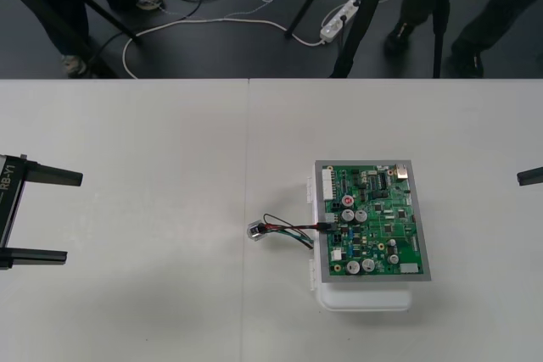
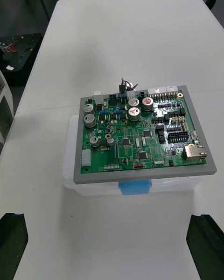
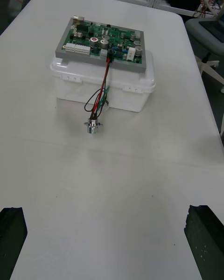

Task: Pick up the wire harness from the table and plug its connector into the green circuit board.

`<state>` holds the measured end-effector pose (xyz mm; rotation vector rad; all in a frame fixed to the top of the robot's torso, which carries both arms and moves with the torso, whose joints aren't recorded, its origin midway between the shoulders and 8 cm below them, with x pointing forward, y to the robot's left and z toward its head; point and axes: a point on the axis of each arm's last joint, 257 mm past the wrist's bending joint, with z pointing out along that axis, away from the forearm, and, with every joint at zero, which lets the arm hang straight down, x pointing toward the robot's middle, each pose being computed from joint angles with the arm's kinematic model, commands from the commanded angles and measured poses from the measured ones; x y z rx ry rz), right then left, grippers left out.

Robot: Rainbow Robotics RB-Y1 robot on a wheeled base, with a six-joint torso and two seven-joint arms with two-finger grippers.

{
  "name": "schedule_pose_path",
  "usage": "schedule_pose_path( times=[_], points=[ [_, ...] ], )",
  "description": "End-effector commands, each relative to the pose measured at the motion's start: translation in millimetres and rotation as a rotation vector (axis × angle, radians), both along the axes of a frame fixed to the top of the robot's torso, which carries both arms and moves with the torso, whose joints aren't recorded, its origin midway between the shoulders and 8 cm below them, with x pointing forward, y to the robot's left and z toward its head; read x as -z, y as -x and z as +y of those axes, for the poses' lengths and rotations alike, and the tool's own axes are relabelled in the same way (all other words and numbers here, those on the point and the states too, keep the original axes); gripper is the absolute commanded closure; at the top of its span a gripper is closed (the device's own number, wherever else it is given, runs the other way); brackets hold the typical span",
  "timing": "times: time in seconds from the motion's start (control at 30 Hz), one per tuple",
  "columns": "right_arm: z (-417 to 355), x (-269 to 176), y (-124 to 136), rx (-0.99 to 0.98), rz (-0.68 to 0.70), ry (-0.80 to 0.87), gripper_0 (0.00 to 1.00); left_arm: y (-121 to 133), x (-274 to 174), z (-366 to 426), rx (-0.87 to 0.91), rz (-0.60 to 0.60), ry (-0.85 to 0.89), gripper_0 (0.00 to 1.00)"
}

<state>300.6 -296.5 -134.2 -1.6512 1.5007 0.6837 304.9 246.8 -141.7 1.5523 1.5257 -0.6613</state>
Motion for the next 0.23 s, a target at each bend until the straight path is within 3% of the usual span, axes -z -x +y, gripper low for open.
schedule_pose_path(
  times=[0.03, 0.23],
  points=[
    [-7.3, -9.9, 1.5, -0.017, -0.030, 0.040, 0.00, 12.2, -1.0, -1.5, -0.005, 0.057, 0.009, 0.00],
    [-7.3, -9.9, 1.5, -0.017, -0.030, 0.040, 0.00, 12.2, -1.0, -1.5, -0.005, 0.057, 0.009, 0.00]
  ],
)
